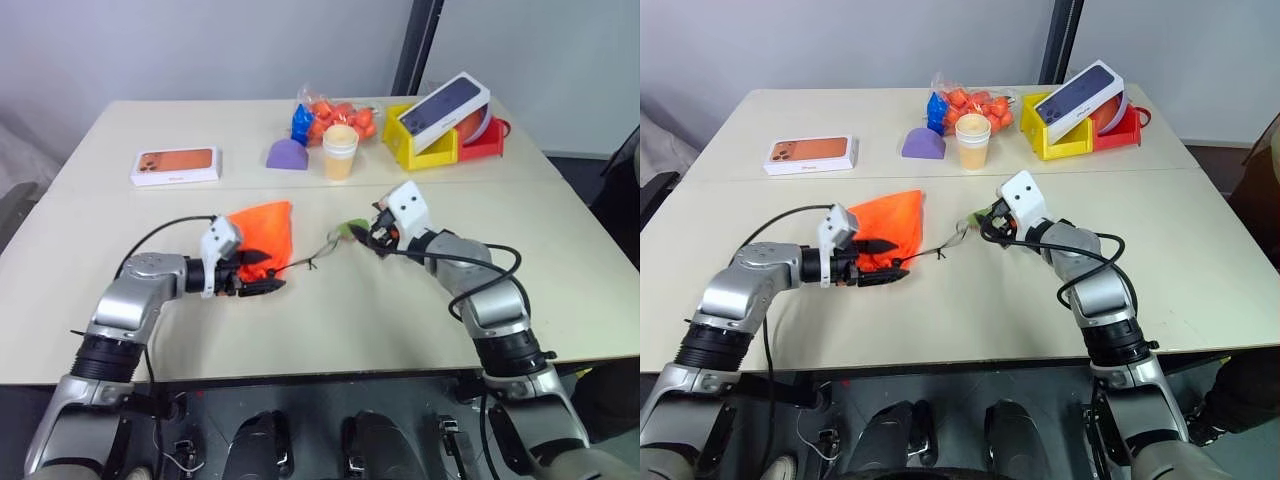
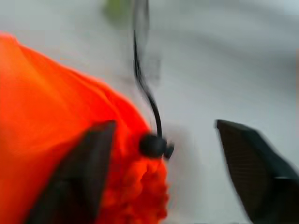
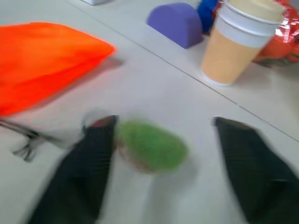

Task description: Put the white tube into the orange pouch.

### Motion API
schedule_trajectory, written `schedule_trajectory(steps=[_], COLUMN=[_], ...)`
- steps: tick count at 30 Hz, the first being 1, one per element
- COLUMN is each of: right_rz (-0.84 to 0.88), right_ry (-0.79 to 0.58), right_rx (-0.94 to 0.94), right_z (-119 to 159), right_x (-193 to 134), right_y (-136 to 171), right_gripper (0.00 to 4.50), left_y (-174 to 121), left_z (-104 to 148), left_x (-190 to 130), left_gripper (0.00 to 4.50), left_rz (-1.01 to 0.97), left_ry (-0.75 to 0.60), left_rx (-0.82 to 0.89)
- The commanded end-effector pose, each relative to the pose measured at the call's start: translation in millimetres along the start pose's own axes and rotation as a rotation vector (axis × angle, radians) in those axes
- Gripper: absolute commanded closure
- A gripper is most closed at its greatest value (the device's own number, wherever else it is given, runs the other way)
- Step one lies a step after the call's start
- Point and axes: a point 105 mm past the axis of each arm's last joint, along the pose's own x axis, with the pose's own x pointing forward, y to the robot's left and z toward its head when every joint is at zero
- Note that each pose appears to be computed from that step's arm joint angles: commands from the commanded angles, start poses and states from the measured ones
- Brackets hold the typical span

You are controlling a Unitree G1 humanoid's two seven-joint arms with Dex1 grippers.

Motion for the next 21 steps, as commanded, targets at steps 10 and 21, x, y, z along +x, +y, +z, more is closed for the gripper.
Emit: schedule_trajectory(steps=[10,21], right_rz=[0.145,0.075], right_ry=[-0.101,-0.131], right_rx=[-0.012,0.117], right_z=[-10,-30], right_x=[-59,-82], right_y=[13,-12], right_gripper=[0.89,0.89], left_y=[38,34], left_z=[14,-43], left_x=[-88,-118], left_gripper=[0.85,0.85], left_rz=[0.533,0.746], left_ry=[-0.266,-0.154], left_rx=[-0.096,-0.077])
